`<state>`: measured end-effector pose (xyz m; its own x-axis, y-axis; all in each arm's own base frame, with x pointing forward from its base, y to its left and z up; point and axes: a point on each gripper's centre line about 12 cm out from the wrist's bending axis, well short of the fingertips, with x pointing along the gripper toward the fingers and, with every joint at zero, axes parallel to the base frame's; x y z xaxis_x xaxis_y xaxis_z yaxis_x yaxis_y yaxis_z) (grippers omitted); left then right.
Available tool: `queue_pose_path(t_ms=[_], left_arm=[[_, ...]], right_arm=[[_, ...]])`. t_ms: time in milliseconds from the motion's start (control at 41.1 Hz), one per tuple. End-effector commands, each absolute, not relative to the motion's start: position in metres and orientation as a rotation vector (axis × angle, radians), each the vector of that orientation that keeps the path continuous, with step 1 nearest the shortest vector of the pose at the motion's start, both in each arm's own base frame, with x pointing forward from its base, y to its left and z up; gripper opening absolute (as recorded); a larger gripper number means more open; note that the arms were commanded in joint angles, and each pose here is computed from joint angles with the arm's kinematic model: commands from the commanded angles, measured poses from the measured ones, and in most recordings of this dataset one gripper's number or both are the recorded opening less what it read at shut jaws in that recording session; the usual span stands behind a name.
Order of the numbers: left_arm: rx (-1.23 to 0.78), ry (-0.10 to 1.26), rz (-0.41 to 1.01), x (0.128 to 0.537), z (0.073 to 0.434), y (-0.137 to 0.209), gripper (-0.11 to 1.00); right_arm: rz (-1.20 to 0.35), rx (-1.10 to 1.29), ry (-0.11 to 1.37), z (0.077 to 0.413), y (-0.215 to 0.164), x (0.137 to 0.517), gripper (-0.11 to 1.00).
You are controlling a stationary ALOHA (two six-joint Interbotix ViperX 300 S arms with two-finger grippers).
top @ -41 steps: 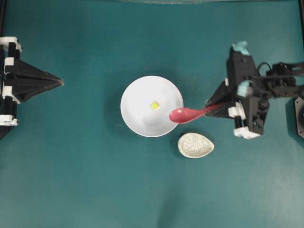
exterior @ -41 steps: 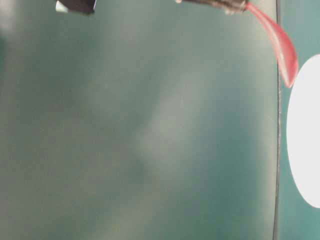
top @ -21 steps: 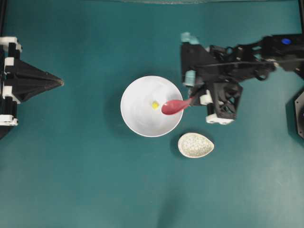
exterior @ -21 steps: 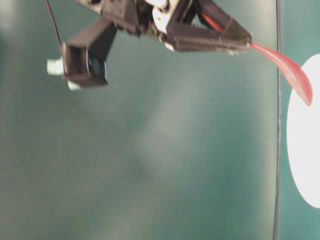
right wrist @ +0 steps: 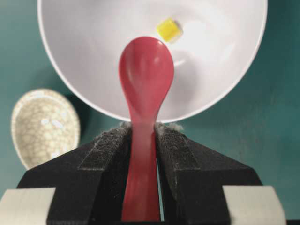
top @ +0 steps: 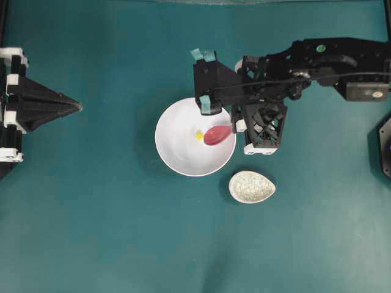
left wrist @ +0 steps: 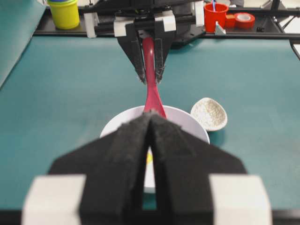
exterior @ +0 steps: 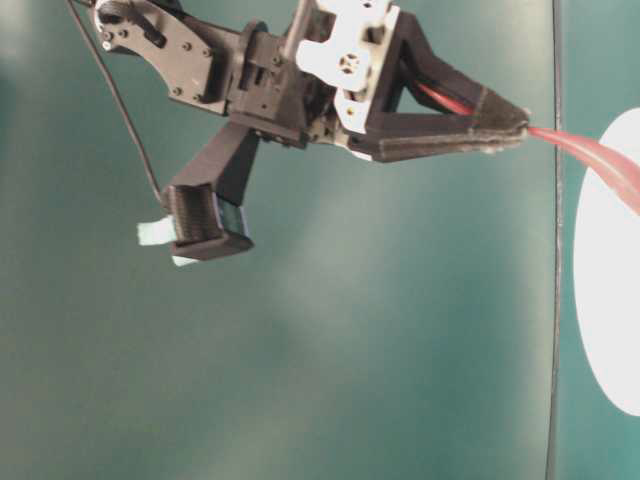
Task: Scoop the yellow hexagonal prism block from the bowl with a spoon using the right arm.
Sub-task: 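Carry the spoon over the white bowl and lower it inside, then push the spoon bowl under the yellow hexagonal block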
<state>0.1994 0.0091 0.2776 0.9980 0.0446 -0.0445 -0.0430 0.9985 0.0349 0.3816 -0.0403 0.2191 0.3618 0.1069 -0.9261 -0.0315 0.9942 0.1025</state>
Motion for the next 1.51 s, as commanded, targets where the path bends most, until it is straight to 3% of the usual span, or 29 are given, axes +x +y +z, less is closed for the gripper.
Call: queue_pose_path(t_ms=[0,462,1485], left_arm=[[0.036,0.036,0.045,0.201,0.283,0.009,-0.01],[0.036,0.036,0.045,0.201,0.283,0.009,-0.01],[0.036,0.033,0.045,0.201,0.283,0.009,-0.01]], right_arm=[[0.082,0.063,1.17,0.229,-0.042,0.386,0.23],[0.085,0.066,1.206,0.208,-0.043,0.393,0.23],[0.042,0.039,1.045,0.206,-0.051,0.424,0.23]])
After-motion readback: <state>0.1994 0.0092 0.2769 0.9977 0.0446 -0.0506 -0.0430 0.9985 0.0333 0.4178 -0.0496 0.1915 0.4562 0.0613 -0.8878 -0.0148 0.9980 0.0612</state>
